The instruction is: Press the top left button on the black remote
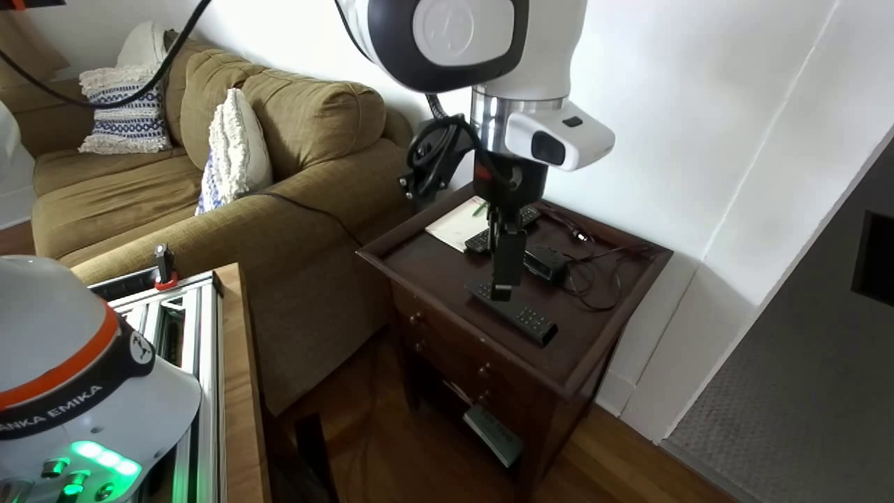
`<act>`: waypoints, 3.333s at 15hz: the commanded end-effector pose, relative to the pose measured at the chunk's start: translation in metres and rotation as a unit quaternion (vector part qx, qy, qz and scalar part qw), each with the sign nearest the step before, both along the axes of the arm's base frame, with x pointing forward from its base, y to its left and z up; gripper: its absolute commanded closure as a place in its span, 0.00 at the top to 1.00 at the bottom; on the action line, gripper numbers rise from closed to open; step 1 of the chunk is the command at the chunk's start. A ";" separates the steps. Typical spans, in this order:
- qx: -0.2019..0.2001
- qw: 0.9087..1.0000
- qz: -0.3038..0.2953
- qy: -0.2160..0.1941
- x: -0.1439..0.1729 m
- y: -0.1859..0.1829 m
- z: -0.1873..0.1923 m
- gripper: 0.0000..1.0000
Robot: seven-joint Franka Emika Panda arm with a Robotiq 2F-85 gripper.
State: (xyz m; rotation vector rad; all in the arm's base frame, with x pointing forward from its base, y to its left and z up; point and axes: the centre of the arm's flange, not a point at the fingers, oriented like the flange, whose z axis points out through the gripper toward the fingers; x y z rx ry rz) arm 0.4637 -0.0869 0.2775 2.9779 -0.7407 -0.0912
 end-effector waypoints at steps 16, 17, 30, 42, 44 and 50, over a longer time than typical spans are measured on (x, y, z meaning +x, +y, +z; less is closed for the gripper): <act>-0.001 0.997 -0.069 -0.025 0.009 0.027 -0.104 0.73; 0.000 0.996 -0.078 -0.044 0.013 0.029 -0.113 0.66; 0.002 0.978 -0.135 -0.160 0.049 0.041 -0.166 0.00; -0.031 0.975 -0.145 -0.166 0.055 0.031 -0.179 0.00; -0.030 0.974 -0.149 -0.165 0.056 0.033 -0.179 0.00; -0.035 0.974 -0.153 -0.163 0.057 0.037 -0.179 0.00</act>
